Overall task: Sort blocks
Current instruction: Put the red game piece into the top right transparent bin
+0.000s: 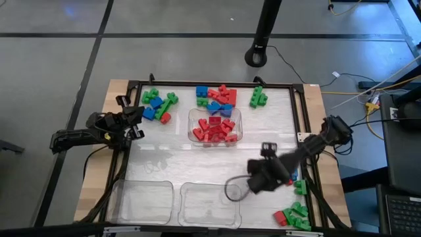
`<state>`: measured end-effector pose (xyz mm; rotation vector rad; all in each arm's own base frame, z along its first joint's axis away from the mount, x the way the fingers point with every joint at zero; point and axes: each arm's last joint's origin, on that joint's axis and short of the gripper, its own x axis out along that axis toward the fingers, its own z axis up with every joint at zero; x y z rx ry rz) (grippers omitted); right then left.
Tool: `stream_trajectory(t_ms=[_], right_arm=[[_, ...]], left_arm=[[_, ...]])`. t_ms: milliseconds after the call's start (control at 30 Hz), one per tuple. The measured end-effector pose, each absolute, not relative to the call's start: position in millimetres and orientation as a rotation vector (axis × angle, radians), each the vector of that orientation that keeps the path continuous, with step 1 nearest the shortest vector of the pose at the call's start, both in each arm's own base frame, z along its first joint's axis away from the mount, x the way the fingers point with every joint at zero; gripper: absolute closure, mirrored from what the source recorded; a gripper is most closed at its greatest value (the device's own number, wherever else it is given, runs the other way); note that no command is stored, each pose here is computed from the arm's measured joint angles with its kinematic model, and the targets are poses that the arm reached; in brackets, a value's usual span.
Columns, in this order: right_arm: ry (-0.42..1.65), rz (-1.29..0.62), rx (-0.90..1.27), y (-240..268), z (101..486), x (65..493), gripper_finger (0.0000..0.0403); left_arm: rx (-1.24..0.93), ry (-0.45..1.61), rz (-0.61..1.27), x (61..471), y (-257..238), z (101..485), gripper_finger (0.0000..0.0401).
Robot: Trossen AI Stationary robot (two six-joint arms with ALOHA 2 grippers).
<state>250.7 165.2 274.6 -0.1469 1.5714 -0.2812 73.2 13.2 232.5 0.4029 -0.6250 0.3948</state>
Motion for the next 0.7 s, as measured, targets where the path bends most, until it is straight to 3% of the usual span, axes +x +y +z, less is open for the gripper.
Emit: stream_trajectory(t_ms=[367, 700], right_arm=[[1.761, -0.365, 0.019, 202.8, 221.3, 198.5, 0.0095], [1.616, -0.451, 0.219, 183.5, 207.2, 167.3, 0.0095]], left_arm=[[0.402, -0.640, 0.398, 72.3, 13.1, 233.7, 0.0395], [0.402, -0.644, 0.398, 72.0, 13.0, 234.0, 0.0395]])
